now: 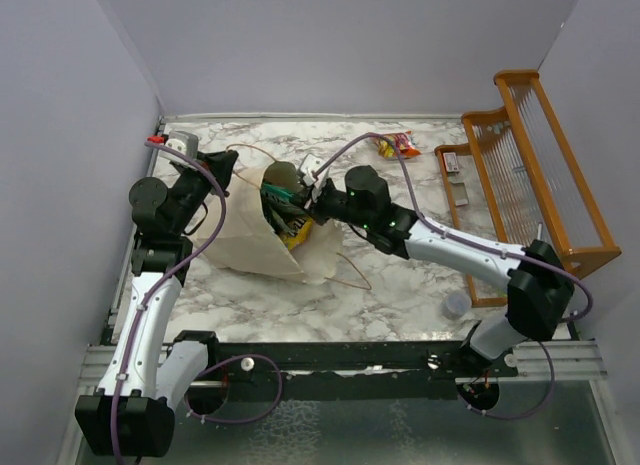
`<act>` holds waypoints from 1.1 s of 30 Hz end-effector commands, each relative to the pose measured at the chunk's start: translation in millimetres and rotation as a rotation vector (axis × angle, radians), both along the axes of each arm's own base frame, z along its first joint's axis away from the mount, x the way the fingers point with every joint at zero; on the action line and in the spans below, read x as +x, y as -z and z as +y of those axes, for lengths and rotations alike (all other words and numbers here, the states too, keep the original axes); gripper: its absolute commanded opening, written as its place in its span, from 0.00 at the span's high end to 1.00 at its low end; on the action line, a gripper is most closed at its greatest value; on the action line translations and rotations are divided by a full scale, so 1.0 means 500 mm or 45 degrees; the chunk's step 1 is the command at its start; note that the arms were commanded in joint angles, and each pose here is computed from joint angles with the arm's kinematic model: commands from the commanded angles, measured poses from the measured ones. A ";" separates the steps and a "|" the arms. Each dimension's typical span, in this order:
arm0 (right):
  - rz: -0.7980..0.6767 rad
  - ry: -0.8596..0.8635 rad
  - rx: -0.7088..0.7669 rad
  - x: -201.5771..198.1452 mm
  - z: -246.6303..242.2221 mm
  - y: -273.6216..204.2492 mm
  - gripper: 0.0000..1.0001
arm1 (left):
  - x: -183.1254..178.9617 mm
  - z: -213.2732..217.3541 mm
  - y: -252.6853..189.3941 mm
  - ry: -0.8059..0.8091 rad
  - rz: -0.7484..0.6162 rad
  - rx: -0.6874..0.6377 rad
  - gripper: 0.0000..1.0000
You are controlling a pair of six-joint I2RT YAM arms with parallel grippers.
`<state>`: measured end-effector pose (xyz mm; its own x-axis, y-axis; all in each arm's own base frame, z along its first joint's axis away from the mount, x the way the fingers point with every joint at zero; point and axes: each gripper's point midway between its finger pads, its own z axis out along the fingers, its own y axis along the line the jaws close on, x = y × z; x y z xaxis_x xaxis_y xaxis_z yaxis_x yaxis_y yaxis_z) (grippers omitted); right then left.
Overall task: Take the snacks out of the paper bag
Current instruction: Take out the snack from the paper bag.
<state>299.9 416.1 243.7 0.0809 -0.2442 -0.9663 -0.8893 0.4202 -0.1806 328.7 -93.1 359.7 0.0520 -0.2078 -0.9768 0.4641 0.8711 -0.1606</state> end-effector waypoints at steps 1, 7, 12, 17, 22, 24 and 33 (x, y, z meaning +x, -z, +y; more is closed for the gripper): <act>-0.042 0.096 0.206 -0.012 -0.034 -0.110 0.99 | -0.004 0.014 -0.020 -0.059 -0.038 0.006 1.00; -0.028 0.081 0.295 -0.055 -0.075 -0.153 0.99 | 0.001 0.033 -0.019 -0.131 -0.021 0.000 1.00; -0.039 0.142 0.365 -0.052 -0.097 -0.173 0.99 | 0.000 0.032 -0.020 -0.129 -0.020 -0.002 1.00; 0.003 0.158 0.366 -0.051 -0.096 -0.204 0.99 | 0.002 0.036 -0.018 -0.144 -0.015 -0.001 1.00; 0.025 0.199 0.436 -0.065 -0.127 -0.246 0.99 | 0.002 0.039 -0.019 -0.152 -0.018 0.001 1.00; 0.033 0.192 0.455 -0.080 -0.141 -0.268 0.99 | 0.003 0.039 -0.019 -0.154 -0.017 0.002 1.00; -0.001 0.310 0.498 -0.118 -0.244 -0.341 0.99 | 0.003 0.045 -0.019 -0.176 -0.014 0.006 1.00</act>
<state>249.8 328.1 371.1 0.0165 0.0523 -0.9985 -0.8107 0.5853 0.0173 333.2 -77.7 354.2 0.0456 -0.2068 -0.9773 0.3703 0.9122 -0.1757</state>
